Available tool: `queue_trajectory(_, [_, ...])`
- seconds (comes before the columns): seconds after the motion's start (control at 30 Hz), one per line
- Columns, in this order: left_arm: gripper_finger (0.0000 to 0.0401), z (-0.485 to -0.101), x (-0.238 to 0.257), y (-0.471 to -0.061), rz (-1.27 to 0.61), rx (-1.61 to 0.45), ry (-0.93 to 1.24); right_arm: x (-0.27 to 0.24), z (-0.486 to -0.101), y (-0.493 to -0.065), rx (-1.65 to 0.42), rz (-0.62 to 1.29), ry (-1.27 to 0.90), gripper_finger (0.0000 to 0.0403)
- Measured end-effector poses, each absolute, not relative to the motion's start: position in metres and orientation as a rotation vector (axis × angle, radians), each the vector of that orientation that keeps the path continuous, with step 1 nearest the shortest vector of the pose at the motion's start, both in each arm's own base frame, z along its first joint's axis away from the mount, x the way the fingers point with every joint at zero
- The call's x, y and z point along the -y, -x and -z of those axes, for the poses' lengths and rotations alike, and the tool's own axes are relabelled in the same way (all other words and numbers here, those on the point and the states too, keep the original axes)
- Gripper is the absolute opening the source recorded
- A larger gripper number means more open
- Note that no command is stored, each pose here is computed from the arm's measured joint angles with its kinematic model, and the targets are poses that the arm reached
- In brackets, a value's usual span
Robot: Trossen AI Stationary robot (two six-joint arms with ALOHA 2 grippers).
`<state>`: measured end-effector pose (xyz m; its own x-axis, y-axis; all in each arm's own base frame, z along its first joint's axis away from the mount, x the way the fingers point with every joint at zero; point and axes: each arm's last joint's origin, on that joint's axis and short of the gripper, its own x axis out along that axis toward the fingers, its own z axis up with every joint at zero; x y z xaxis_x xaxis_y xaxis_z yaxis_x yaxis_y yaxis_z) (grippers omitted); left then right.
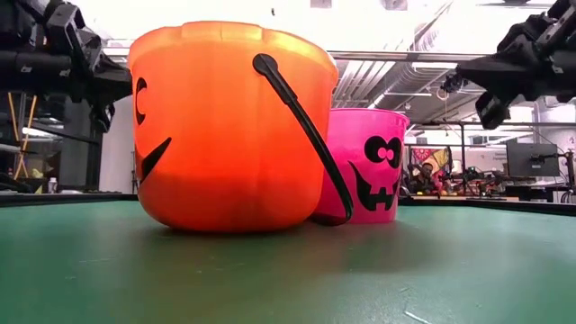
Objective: Sort candy by brand, put in halloween buckets
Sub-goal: Return to Home Position
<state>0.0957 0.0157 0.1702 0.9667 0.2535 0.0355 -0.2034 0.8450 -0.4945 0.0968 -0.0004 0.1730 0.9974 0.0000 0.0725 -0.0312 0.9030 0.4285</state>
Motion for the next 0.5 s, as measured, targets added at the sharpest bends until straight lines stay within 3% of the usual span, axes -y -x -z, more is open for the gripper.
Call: queue_trajectory(0.5, [0.0001,-0.1703,-0.0112,-0.0965,-0.198,0.089,0.512,0.0015,-0.1735,-0.0979,0.078,-0.001,-0.444,0.0])
